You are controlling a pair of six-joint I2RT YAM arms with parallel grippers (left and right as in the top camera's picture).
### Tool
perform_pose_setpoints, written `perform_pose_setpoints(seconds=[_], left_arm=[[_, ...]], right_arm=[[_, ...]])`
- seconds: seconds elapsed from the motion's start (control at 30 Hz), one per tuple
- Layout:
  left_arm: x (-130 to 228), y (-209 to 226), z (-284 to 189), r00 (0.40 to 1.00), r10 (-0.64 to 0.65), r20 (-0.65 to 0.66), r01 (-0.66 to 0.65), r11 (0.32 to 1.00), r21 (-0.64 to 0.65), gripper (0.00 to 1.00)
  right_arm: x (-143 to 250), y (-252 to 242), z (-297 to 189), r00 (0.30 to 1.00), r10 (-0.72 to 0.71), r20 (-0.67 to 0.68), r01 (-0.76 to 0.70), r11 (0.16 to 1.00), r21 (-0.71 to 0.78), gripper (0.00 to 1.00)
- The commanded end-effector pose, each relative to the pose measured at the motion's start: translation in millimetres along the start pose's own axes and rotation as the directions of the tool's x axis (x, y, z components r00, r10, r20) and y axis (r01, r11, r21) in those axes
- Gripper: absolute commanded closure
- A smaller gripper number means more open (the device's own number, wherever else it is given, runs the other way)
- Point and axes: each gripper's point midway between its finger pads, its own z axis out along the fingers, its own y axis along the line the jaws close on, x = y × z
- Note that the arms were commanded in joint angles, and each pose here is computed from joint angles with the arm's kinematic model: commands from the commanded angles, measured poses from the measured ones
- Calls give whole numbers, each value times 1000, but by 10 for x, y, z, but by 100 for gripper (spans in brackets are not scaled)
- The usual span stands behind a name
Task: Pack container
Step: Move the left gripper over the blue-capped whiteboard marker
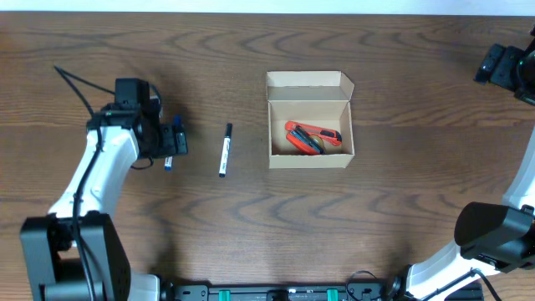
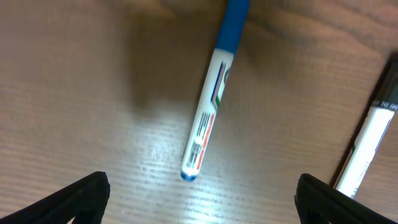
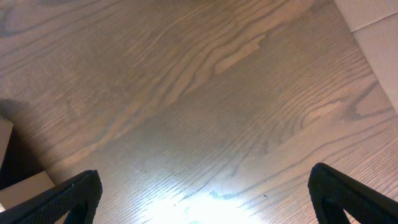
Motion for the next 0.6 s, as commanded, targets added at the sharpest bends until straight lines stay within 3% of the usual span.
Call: perform_pose_setpoints(seconds=[0.0,0.3,0.57], left_arm=[[-133,23,8,999,33,-3,-33,999,-19,5],[-324,1,116,998,60,-26,-61,998,-19,5],[-202,-1,418,990,82,-114,-83,997,-4,5]], right_arm=[[13,-18,42,1000,16,-13,-16,1000,5,1],[12,-17,42,1000,17,-12,-16,1000,5,1],[13,-18,42,1000,16,-13,-16,1000,5,1]])
